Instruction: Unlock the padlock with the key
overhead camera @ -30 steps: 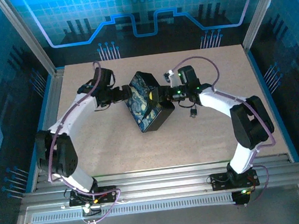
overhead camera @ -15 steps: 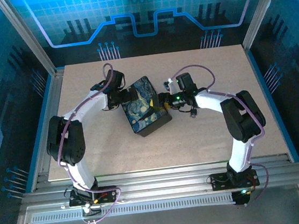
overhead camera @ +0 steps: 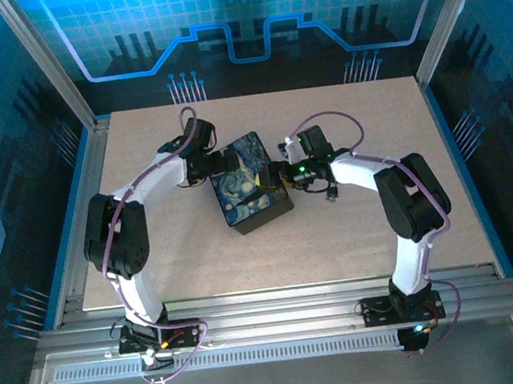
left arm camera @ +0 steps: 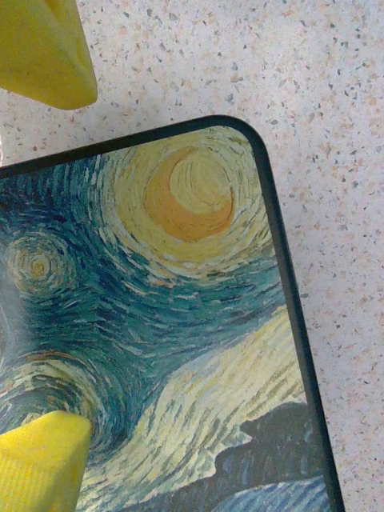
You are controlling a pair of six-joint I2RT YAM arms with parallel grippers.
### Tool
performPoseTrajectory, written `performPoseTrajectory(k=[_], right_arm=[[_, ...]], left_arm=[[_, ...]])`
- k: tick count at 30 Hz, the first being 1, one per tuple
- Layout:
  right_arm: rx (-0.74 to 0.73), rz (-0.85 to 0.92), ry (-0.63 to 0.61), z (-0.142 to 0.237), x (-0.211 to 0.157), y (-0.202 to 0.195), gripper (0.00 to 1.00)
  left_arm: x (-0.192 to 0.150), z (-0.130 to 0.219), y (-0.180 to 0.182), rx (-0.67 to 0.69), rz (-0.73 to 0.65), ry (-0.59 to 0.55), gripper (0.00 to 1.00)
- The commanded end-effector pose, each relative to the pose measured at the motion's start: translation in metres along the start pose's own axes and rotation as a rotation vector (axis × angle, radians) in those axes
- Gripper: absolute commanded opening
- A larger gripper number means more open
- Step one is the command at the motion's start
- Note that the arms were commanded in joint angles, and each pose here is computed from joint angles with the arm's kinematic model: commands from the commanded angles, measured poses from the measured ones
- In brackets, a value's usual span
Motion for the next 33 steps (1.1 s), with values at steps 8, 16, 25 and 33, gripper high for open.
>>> performPoseTrajectory(k=[8,16,25,33], right_arm=[[-0.089,-0.078,0.024,0.009,-0.033,-0.044,1.00],[-0.079,-0.068,0.018,0.015,-0.033,-0.032,1.00],[-0.129,-0.038,0.016,-0.017,-0.052,0.029,0.98],[-0.083,0.001,-0.035,-0.028,-0.037,0.065,1.00]], left_arm=[[-0.012,-0.037,0.028,0.117,-0.043,0.070,0.99],[-0.013,-0.045,0.032,0.110,-0.033,0.082,0.99],[0.041,-0.007,0.017,0.041,-0.003,-0.022,0.99],[0.068,0.024,0.035,0.041,0.032,-0.098,0.99]])
Point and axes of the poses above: each hand's point on the last joint's axis, 136 mm out from that joint toward the fingers, its own z axis back along the fingers, its own y axis along the line the jaws close on, x = y × z, the point moved 3 cm from there along z, back along the fingers, and after that the axes turned 5 degrees about z, right-handed, at the moved point
